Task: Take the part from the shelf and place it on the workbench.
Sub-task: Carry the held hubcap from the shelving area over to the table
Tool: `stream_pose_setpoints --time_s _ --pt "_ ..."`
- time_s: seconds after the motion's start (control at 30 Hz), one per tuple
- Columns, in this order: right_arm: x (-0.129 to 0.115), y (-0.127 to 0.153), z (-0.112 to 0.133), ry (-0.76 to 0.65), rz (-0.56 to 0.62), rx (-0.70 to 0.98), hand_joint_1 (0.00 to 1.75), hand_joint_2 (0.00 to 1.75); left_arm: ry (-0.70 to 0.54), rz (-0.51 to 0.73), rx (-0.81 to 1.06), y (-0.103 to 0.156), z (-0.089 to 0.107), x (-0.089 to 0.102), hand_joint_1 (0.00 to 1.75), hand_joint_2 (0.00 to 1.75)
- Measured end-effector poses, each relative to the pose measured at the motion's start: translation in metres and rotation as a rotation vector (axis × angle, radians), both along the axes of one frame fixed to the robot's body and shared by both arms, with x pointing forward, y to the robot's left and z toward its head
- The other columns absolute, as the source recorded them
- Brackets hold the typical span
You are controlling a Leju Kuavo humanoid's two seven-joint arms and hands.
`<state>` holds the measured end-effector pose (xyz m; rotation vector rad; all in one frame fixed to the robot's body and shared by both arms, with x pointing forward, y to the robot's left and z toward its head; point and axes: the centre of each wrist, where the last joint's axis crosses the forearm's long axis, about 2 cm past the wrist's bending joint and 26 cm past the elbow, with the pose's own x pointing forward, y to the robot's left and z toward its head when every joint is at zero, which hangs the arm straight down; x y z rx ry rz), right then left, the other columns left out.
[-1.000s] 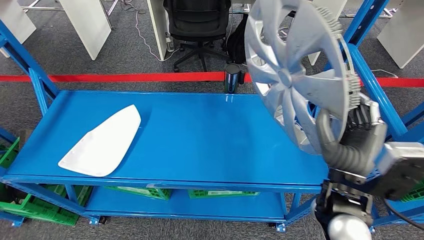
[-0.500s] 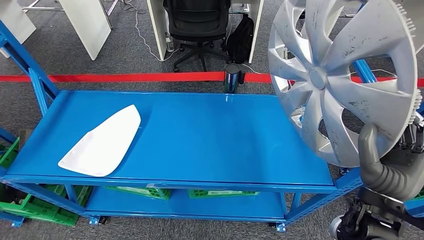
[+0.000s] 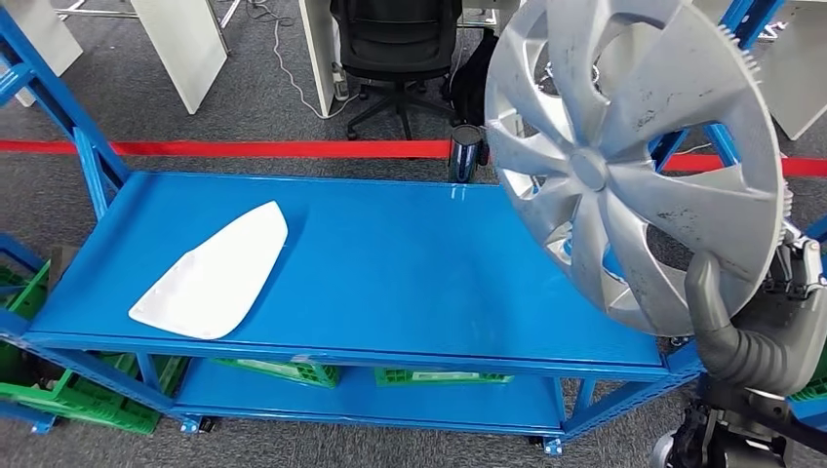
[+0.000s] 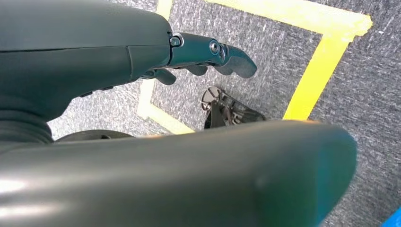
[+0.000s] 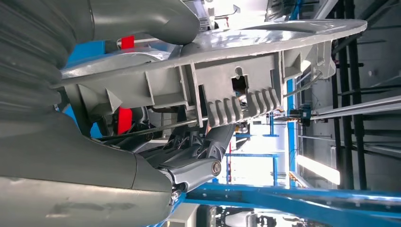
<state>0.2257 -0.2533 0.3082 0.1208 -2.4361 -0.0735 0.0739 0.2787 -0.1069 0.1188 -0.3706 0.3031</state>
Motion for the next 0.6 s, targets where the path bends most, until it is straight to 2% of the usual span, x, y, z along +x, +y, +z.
stream_pose_setpoints --time_s 0.6 --pt "0.0014 -0.0007 -0.0017 0.009 0.006 -0.014 1.75 1.75 -0.004 0.008 -0.003 0.0007 0.0003 0.0022 0.00 0.00"
